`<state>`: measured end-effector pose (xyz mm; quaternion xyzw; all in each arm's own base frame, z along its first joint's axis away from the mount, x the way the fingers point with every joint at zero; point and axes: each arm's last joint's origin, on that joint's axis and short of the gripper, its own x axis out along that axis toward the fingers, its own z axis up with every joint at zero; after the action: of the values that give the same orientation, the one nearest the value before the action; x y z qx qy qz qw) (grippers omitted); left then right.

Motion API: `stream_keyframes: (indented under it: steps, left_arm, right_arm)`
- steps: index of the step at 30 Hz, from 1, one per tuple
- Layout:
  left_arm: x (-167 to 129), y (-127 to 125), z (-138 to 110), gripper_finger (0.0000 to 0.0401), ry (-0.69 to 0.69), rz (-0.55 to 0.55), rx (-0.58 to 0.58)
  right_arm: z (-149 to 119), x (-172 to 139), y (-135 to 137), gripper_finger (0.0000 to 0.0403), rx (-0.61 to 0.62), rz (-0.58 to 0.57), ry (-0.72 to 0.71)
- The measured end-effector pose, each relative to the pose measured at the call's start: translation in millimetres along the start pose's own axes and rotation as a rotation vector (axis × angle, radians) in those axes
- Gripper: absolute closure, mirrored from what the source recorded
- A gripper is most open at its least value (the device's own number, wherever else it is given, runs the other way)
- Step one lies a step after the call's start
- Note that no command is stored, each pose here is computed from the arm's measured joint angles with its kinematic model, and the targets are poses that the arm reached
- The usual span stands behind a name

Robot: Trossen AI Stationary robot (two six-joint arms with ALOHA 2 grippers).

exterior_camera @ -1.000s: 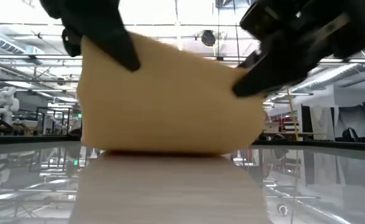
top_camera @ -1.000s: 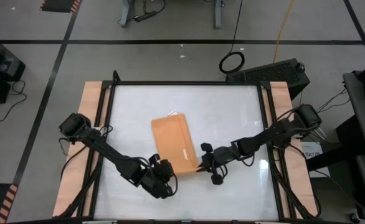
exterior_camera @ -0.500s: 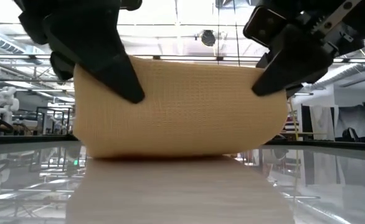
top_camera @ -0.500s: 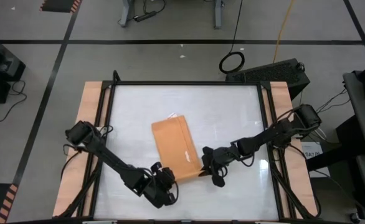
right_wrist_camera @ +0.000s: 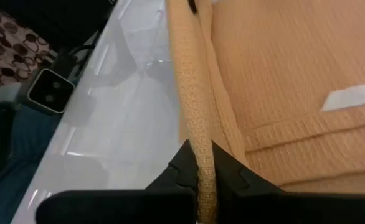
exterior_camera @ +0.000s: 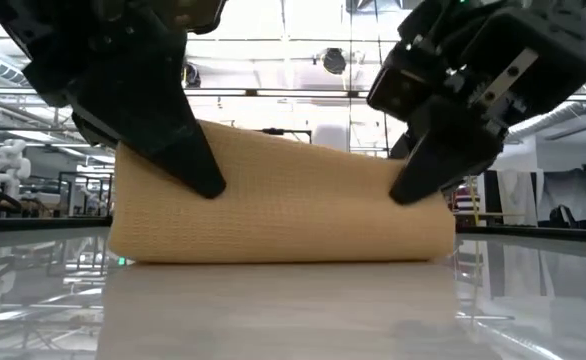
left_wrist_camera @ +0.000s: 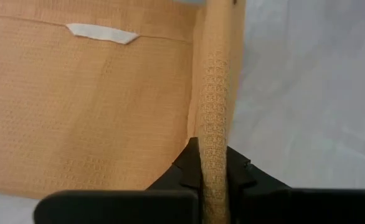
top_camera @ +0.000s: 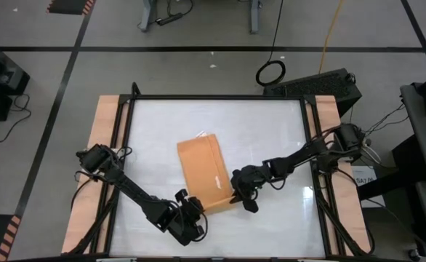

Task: Roll towel
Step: Roll the yellow towel

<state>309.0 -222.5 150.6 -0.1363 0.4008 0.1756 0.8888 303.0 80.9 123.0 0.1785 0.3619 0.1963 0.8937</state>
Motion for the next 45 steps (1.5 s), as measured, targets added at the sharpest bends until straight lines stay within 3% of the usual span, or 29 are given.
stream_keyframes:
  steps: [6,11,17,22,25,28,34,41,45]
  left_arm:
    - [0.2,0.9,0.0,0.0357,-0.005,0.011,0.003]
    - [0.8,2.0,0.1,0.0278,-0.001,0.016,0.008]
    - [-6.2,0.1,1.9,0.0198,-0.05,0.053,0.114]
    - [-36.8,-3.0,8.7,0.0183,-0.058,0.116,0.233]
    - [-54.6,-8.2,12.7,0.0183,-0.156,0.143,0.297]
    - [-54.6,-15.2,12.8,0.0194,-0.224,0.106,0.326]
    - [-21.1,-14.0,-2.6,0.0261,-0.19,0.139,0.368]
    - [-6.0,-7.9,-9.9,0.0383,-0.109,0.167,0.287]
    - [-6.1,-5.2,-17.4,0.0395,-0.104,0.168,0.224]
  right_arm:
    - [-3.9,6.3,-9.4,0.0399,0.028,-0.012,0.001]
    - [-4.9,5.6,-12.1,0.0399,0.039,-0.022,0.009]
    - [-3.8,5.0,-14.0,0.0399,0.042,-0.031,0.001]
    - [-3.6,5.0,-13.8,0.0399,0.041,-0.032,0.0]
    - [-3.3,5.1,-13.7,0.0399,0.041,-0.032,-0.001]
    - [-3.1,5.1,-13.7,0.0399,0.041,-0.032,-0.002]
    - [-3.4,5.0,-13.7,0.0399,0.043,-0.035,0.005]
    - [-2.8,5.2,-13.7,0.0399,0.043,-0.036,0.007]
    - [-1.4,5.3,-13.2,0.0399,0.034,-0.032,0.0]
